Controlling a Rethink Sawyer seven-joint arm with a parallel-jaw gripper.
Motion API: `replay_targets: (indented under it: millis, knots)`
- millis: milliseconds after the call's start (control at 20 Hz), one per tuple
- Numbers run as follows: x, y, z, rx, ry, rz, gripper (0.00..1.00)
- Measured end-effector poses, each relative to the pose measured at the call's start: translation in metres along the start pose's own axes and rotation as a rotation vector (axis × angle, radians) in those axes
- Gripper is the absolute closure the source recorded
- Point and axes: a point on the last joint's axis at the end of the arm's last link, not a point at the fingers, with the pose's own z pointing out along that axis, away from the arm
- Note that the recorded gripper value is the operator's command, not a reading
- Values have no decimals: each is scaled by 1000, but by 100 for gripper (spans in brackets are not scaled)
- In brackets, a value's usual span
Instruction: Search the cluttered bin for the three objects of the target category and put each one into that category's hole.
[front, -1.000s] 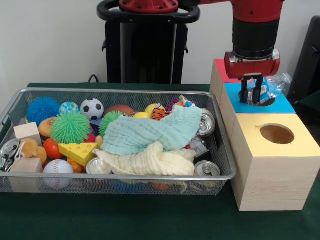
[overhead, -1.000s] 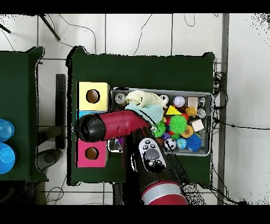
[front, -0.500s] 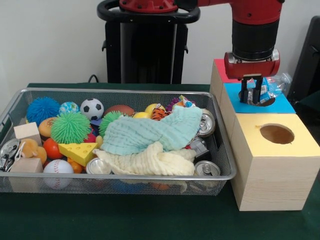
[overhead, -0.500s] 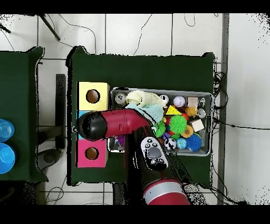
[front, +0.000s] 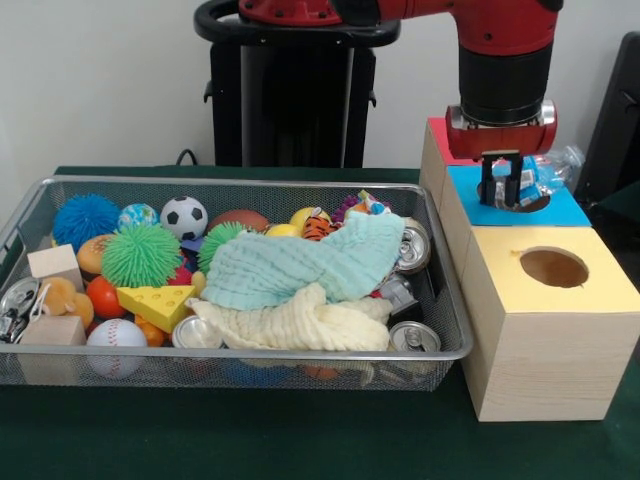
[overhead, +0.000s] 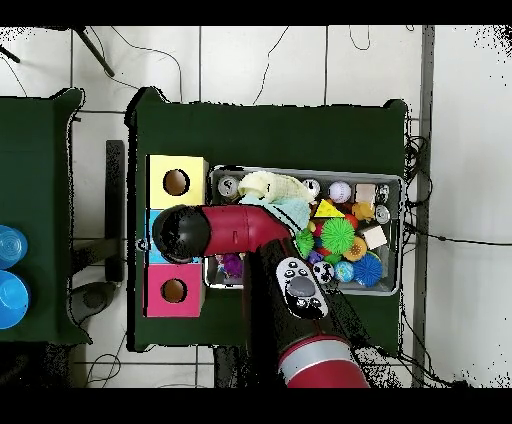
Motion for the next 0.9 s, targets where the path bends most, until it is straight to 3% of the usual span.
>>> replay_targets:
  millis: [900]
  knots:
    - [5,-6,-5,-22,42,73,100]
